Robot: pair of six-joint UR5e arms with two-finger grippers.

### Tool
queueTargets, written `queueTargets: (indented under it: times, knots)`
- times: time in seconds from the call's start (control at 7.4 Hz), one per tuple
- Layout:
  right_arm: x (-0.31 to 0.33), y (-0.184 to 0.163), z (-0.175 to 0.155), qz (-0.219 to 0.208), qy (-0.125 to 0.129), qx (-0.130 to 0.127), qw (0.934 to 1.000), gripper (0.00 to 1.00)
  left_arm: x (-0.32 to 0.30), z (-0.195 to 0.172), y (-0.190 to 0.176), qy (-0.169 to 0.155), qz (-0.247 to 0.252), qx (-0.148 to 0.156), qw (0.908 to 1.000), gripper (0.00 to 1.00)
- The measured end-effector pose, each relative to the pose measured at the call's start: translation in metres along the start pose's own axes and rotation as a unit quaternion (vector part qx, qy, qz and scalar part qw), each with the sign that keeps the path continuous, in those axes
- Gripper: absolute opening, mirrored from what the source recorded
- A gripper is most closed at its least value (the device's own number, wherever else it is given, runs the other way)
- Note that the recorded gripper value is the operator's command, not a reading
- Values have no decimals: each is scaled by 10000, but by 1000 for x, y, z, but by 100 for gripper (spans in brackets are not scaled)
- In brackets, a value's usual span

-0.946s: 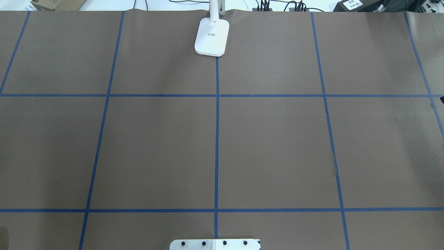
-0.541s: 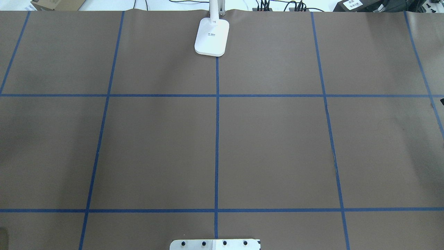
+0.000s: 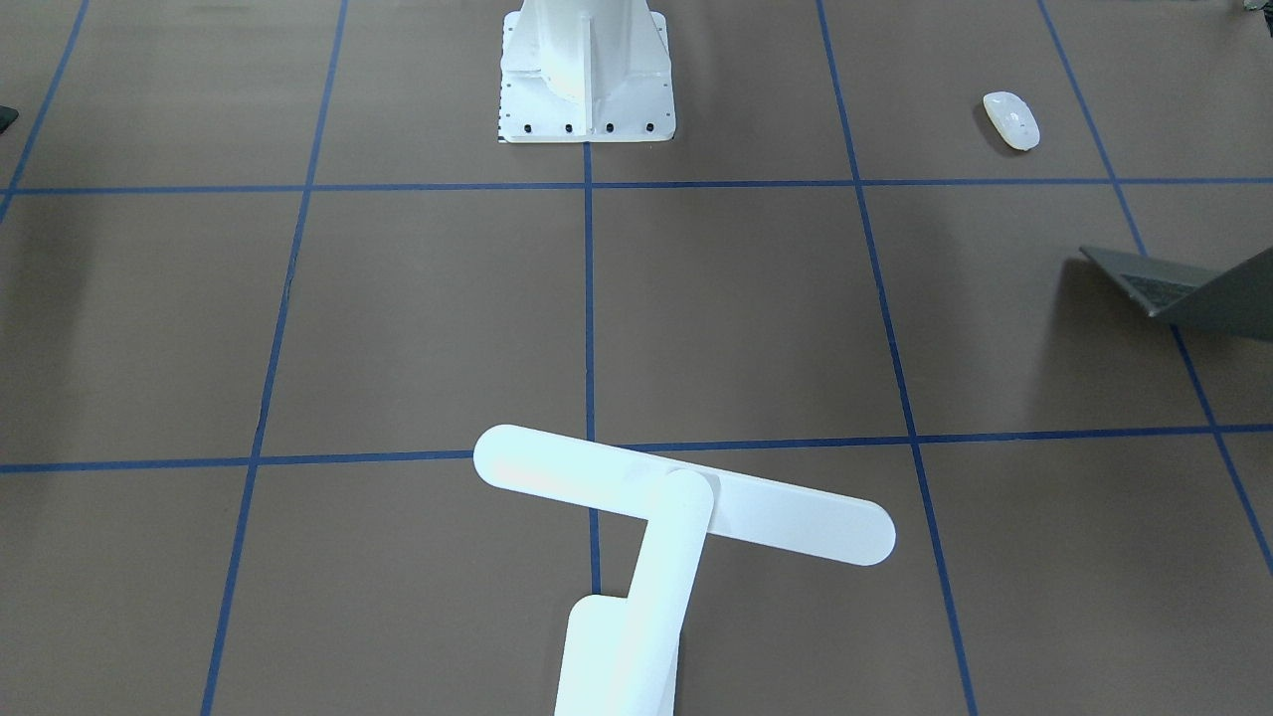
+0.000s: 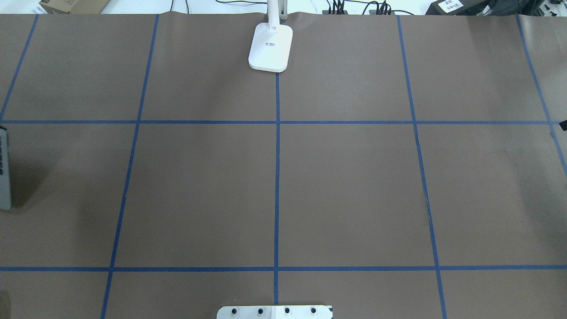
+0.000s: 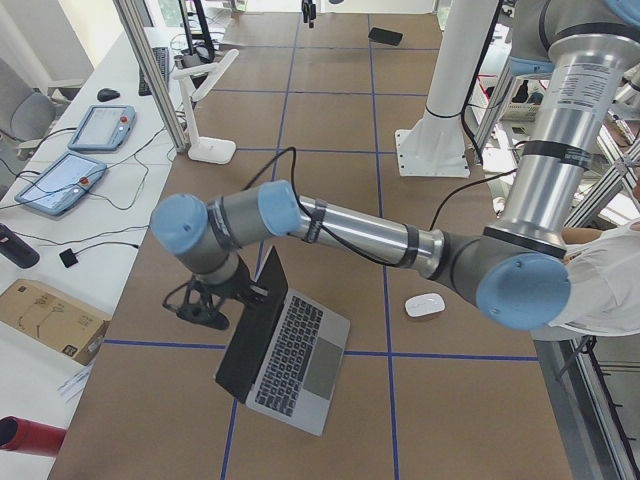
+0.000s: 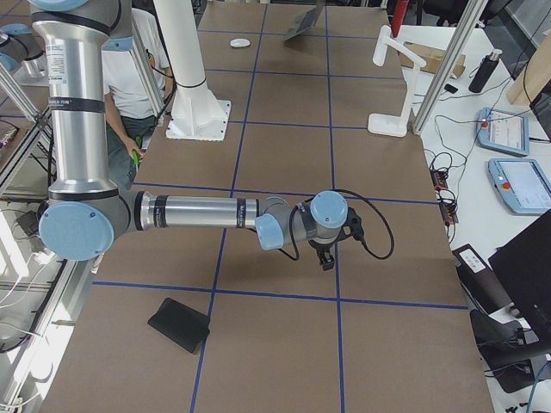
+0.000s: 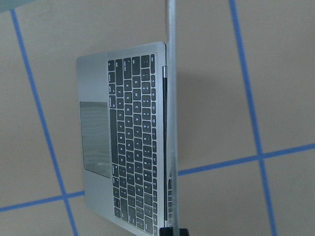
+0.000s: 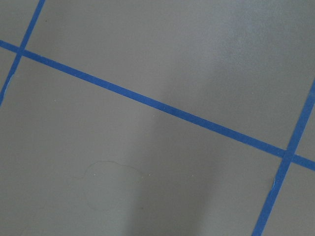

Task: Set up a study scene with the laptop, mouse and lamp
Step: 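Carry the open grey laptop with the left gripper onto the table, then slide the grey laptop with the left gripper toward the white lamp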

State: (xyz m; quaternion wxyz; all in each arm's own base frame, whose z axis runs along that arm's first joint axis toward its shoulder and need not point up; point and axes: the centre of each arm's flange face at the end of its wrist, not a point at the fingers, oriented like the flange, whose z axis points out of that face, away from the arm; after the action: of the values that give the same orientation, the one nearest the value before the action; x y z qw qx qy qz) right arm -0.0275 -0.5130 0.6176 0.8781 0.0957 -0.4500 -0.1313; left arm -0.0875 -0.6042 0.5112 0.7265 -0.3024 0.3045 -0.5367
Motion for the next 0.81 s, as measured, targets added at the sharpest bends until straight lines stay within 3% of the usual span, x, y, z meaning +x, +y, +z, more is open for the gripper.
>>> queueTargets:
  times: [0.41,0.81]
  knots:
    - [6,-18,4,317,101,4,9994,99,77,-28,131,264,-312,-105,9991,0]
    - [18,-27,13,466,133,-65,9988,99,76,-9,286,281,-786,-253,9962,0]
